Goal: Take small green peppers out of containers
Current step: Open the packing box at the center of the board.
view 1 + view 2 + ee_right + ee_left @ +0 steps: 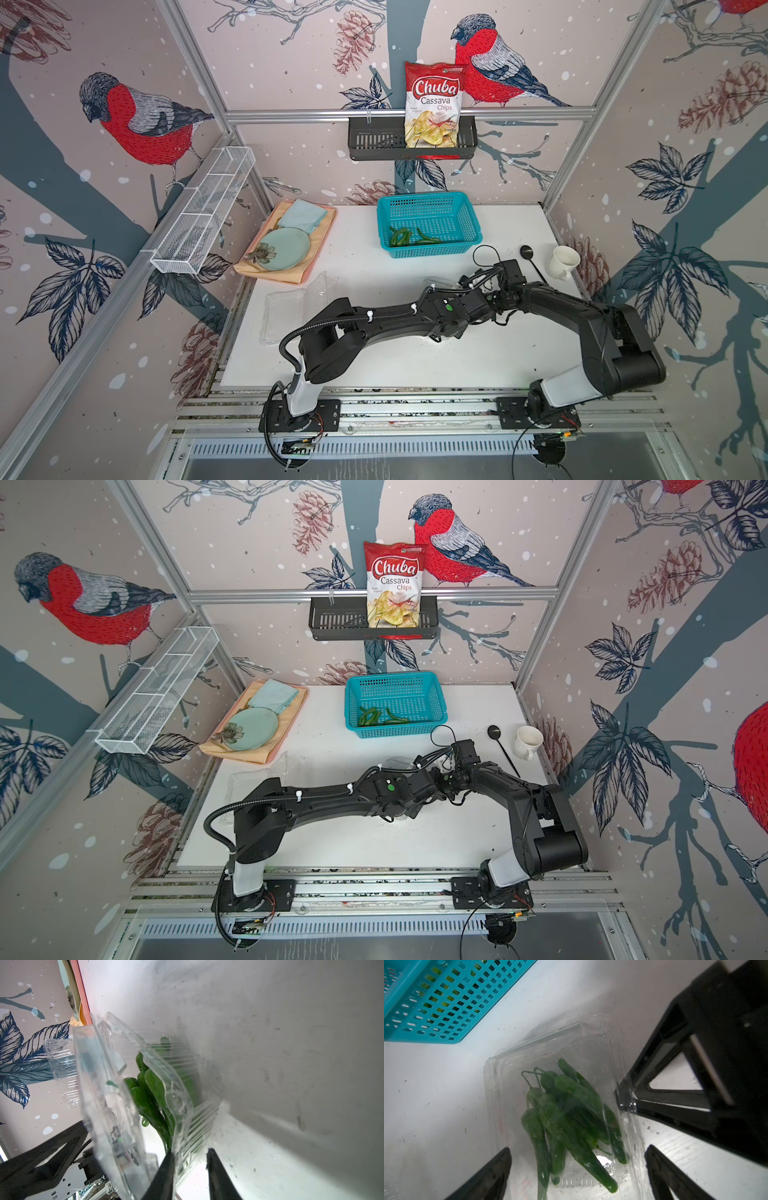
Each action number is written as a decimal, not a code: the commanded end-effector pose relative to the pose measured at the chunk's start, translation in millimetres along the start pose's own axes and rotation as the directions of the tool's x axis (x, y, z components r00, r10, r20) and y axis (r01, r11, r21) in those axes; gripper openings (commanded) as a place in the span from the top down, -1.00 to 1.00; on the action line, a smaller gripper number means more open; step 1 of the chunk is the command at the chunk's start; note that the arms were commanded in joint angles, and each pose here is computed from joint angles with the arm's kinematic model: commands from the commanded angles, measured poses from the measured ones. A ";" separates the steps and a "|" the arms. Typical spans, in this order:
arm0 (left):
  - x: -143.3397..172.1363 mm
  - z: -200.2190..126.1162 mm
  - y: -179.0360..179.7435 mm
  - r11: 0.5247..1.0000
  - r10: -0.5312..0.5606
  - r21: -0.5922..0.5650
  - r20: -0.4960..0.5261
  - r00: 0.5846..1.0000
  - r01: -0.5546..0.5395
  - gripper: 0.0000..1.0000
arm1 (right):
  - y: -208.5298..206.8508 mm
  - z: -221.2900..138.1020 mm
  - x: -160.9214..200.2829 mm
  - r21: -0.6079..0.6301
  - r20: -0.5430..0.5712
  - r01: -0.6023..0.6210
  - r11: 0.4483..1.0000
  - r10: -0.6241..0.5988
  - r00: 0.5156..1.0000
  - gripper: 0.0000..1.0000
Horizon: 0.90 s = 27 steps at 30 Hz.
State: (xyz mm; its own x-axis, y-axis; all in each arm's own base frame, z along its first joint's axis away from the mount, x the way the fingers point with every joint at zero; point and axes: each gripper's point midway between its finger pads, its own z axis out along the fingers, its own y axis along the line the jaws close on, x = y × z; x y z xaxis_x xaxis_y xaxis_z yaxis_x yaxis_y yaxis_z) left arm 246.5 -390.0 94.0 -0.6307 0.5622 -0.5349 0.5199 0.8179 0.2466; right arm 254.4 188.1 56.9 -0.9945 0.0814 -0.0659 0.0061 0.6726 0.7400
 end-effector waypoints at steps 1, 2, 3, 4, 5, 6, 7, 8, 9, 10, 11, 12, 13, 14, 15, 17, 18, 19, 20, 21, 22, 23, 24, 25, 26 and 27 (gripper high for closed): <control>-9.1 -2.4 2.7 1.000 0.008 -0.011 0.041 0.999 -0.008 -0.94 | -0.4 0.4 4.8 0.004 -0.020 0.003 1.000 -0.003 1.000 0.42; -10.1 -3.6 -2.3 1.000 0.013 0.019 0.039 0.999 -0.014 -0.94 | -0.6 0.8 5.5 0.003 -0.024 0.001 1.000 -0.001 1.000 0.42; -10.4 -4.7 -6.2 0.999 0.016 0.043 0.033 0.999 -0.017 -0.94 | -0.8 0.9 5.3 0.004 -0.026 -0.001 1.000 0.001 1.000 0.42; -9.6 -5.4 -9.7 0.998 0.018 0.064 0.027 0.999 -0.019 -0.94 | -1.3 1.2 5.9 0.006 -0.029 -0.001 1.000 0.002 1.000 0.42; -8.3 -6.3 -13.9 0.995 0.020 0.092 0.024 1.000 -0.022 -0.94 | -1.3 1.5 6.1 0.006 -0.029 0.000 1.000 0.000 1.000 0.42; -7.3 -7.1 -17.6 0.993 0.019 0.116 0.022 1.000 -0.021 -0.95 | -1.6 1.6 6.1 0.007 -0.028 -0.001 1.000 0.001 1.000 0.42; -5.4 -7.1 -20.1 0.991 0.019 0.133 0.017 1.000 -0.021 -0.96 | -1.5 1.5 5.6 0.007 -0.026 -0.002 1.000 0.002 1.000 0.42; -4.4 -7.3 -24.1 0.988 0.022 0.154 0.013 1.000 -0.023 -0.97 | -1.9 2.2 6.4 0.008 -0.029 -0.002 1.000 0.002 1.000 0.43; -3.5 -7.0 -26.6 0.985 0.024 0.169 0.009 1.000 -0.026 -0.97 | -2.0 2.5 6.4 0.007 -0.029 -0.002 1.000 0.002 1.000 0.42; -2.8 -5.9 -27.8 0.985 0.027 0.171 0.006 1.000 -0.028 -0.97 | -2.7 2.8 6.4 0.010 -0.029 -0.003 1.000 0.003 1.000 0.43; -0.3 -3.2 -27.8 0.986 0.034 0.165 -0.003 0.999 -0.033 -0.96 | -2.7 3.3 6.8 0.011 -0.032 -0.003 1.000 0.003 0.999 0.43; 2.3 0.7 -24.2 0.990 0.040 0.136 -0.012 0.999 -0.038 -0.94 | -3.1 4.2 7.9 0.011 -0.037 -0.003 1.000 0.004 0.999 0.43; 4.6 4.5 -18.9 0.994 0.044 0.101 -0.020 0.999 -0.042 -0.92 | -3.5 4.8 8.4 0.012 -0.039 -0.002 1.000 0.003 0.999 0.43; 6.9 8.0 -12.9 0.997 0.049 0.057 -0.026 0.998 -0.048 -0.90 | -3.6 5.2 8.4 0.014 -0.041 0.000 1.000 0.000 0.999 0.43; 8.8 11.5 -4.8 0.999 0.049 0.008 -0.033 0.998 -0.049 -0.89 | -4.4 5.9 9.7 0.018 -0.045 0.001 1.000 0.000 0.999 0.43; 10.3 15.1 9.0 0.997 0.051 -0.064 -0.041 0.998 -0.053 -0.87 | -6.2 6.7 12.3 0.029 -0.054 0.007 1.000 -0.005 0.999 0.43; 8.0 14.8 17.1 0.993 0.048 -0.104 -0.034 0.998 -0.052 -0.87 | -7.6 7.0 13.5 0.038 -0.058 0.010 0.999 -0.008 0.998 0.44; 7.5 13.3 22.4 0.990 0.053 -0.131 -0.032 0.998 -0.056 -0.86 | -8.6 7.1 14.7 0.044 -0.061 0.014 0.999 -0.012 0.998 0.46; 5.2 10.9 28.6 0.986 0.054 -0.157 -0.024 0.998 -0.057 -0.85 | -9.3 7.1 16.1 0.050 -0.066 0.019 0.999 -0.016 0.998 0.48; 3.1 8.7 34.0 0.983 0.052 -0.176 -0.016 0.998 -0.054 -0.84 | -11.5 7.3 17.5 0.059 -0.070 0.021 0.998 -0.017 0.997 0.48; 1.5 6.5 37.9 0.981 0.050 -0.189 -0.011 0.999 -0.052 -0.82 | -12.9 7.6 19.0 0.066 -0.073 0.024 0.998 -0.019 0.997 0.49; -0.7 3.8 41.3 0.979 0.049 -0.198 -0.003 0.999 -0.048 -0.79 | -14.1 7.2 19.2 0.072 -0.072 0.028 0.997 -0.023 0.997 0.49; -2.3 1.4 43.4 0.978 0.048 -0.206 0.003 0.999 -0.046 -0.77 | -15.6 7.3 20.7 0.080 -0.076 0.030 0.996 -0.024 0.997 0.49; -3.0 -0.3 45.3 0.976 0.048 -0.213 0.006 0.999 -0.046 -0.76 | -16.6 7.3 21.2 0.086 -0.077 0.033 0.996 -0.026 0.997 0.50; -3.5 -1.8 46.6 0.975 0.047 -0.216 0.009 0.999 -0.044 -0.76 | -17.1 7.4 22.2 0.090 -0.079 0.036 0.995 -0.029 0.996 0.50; -4.2 -3.1 47.7 0.975 0.045 -0.217 0.011 0.999 -0.042 -0.76 | -18.1 7.5 22.5 0.096 -0.079 0.038 0.995 -0.030 0.996 0.50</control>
State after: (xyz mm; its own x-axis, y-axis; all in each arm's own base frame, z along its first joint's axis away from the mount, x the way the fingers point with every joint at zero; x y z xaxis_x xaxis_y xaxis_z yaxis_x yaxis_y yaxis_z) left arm 260.0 -367.6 92.0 -0.6123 0.6131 -0.4992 0.4854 0.7899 0.3747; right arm 243.6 192.5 48.0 -0.9977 0.0165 -0.0657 -0.0358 0.6950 0.7181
